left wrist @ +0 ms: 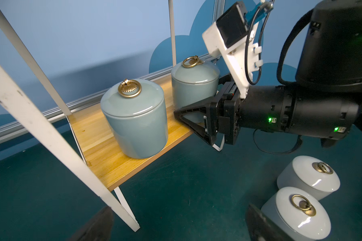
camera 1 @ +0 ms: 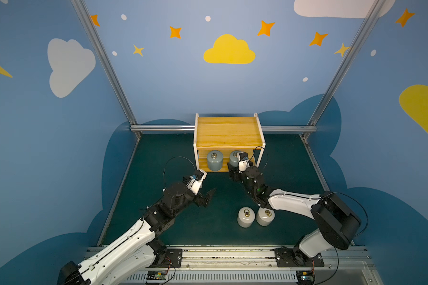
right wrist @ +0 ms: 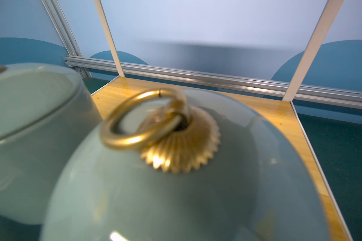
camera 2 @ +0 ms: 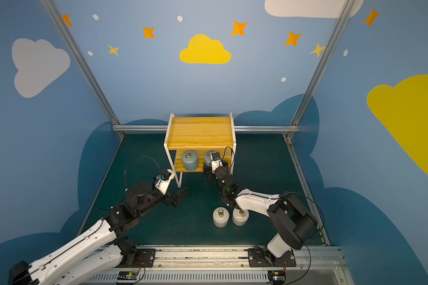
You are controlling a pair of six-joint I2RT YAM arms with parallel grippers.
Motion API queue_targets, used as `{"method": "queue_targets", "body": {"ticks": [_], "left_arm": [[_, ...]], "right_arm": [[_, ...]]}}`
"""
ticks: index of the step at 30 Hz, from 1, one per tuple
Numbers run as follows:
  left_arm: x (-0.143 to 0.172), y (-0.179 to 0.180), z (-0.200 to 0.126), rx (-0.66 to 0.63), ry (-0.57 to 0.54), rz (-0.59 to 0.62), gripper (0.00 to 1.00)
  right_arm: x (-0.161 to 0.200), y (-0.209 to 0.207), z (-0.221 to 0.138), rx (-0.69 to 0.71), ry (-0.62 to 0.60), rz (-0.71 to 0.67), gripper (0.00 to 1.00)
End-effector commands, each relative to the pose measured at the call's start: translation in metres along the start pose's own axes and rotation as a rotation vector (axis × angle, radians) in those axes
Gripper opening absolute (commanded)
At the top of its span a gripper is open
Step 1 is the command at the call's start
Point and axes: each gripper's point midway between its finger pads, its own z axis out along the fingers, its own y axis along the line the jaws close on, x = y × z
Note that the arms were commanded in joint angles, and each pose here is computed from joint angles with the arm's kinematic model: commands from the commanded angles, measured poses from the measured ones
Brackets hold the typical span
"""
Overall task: Remove the tea canisters from the shelf
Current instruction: Pick up the tea canister from the shelf, then place the tea canister at the center of the board.
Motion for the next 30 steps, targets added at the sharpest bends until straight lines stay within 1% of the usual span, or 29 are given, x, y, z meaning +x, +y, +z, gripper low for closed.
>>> {"method": "queue_targets", "body": {"ticks": [1,9,11,12,19,30], "left_arm": [[-0.001,-0.001,-0.003,0.006,-0.008,0.005,0.99],[-0.002,0.001,-0.004,-0.002,-0.013,0.003,0.99],[-0.004,0.001,-0.004,-0.003,-0.019,0.002,0.99],[-0.004,0.001,-0.005,-0.004,-0.02,0.002,0.99],[-0.01,0.005,-0.009,-0.024,-0.041,0.007,0.99],[-0.016,0.007,-0.015,-0.032,-0.062,0.007,1.0]], "right_arm": [[-0.005,0.007,-0.012,-0.034,-0.015,0.002,0.68],[-0.003,0.018,-0.032,-0.061,-0.017,-0.002,0.67],[-0.008,0.022,-0.037,-0.062,-0.032,0.005,0.67],[0.003,0.021,-0.041,-0.062,-0.012,-0.003,0.67],[0.007,0.038,-0.06,-0.073,-0.009,-0.014,0.67],[0.019,0.068,-0.09,-0.045,-0.015,-0.023,0.67]]}}
